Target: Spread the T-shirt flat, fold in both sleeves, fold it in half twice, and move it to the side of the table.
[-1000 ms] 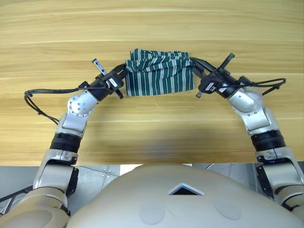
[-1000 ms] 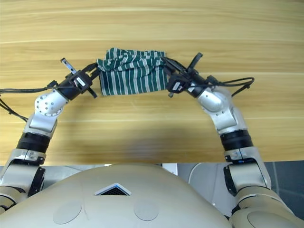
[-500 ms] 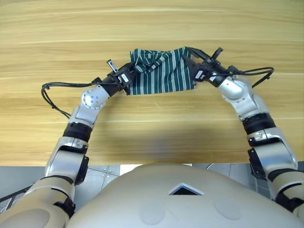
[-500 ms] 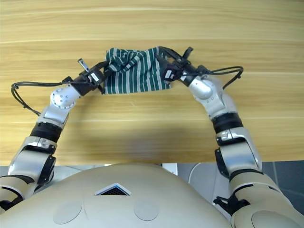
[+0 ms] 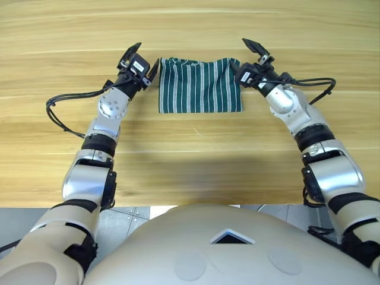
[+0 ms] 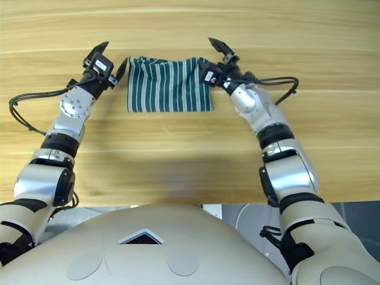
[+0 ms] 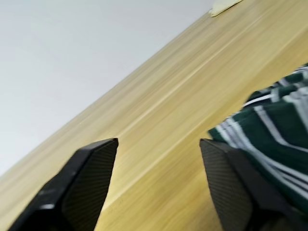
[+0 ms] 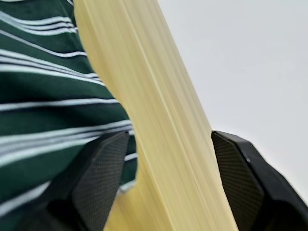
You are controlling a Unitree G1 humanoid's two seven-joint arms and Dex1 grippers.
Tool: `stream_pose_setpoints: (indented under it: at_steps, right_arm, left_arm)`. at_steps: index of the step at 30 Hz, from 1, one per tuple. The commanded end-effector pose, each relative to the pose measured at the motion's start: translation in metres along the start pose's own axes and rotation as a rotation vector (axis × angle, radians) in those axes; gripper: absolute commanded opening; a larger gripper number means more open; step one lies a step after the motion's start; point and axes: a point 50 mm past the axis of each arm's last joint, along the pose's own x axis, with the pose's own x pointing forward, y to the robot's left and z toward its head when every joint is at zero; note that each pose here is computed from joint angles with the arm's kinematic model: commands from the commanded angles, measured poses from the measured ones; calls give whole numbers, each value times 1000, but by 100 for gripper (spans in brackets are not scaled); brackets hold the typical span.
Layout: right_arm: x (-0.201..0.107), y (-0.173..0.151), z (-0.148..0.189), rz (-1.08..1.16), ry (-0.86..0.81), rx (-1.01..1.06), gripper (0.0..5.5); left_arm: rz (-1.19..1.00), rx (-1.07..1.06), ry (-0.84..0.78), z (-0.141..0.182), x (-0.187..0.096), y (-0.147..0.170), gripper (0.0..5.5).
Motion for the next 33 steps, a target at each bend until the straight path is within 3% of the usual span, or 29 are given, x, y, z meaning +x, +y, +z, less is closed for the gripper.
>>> stream_pose_setpoints:
  at_steps: [1, 6, 13, 17, 21, 23, 29, 33]
  right_arm:
    - [10, 0, 0, 12, 28, -12, 316]
    - [14, 4, -9, 26, 118, 3, 316]
    - [6, 7, -25, 4, 235, 56, 316]
    - [14, -5, 2, -128, 16, 150, 316]
    - [17, -26, 70, -280, -383, 351, 316]
    - [19, -16, 92, -224, -450, 443, 316]
    - [42, 40, 85, 31, -201, 575, 316]
    - [41, 54, 76, 90, -103, 706, 316]
  left_arm:
    - [21, -31, 49, -4, 7, -4, 380]
    - [52, -78, 107, -11, 9, -10, 447]
    - [227, -163, 147, -28, -8, 13, 537]
    - [297, -224, 160, -35, -16, 18, 537]
    - [432, -317, 160, -44, -29, 27, 537]
    - [472, -348, 154, -45, -32, 28, 537]
    - [518, -409, 156, -46, -31, 21, 537]
    - [528, -422, 165, -48, -33, 19, 537]
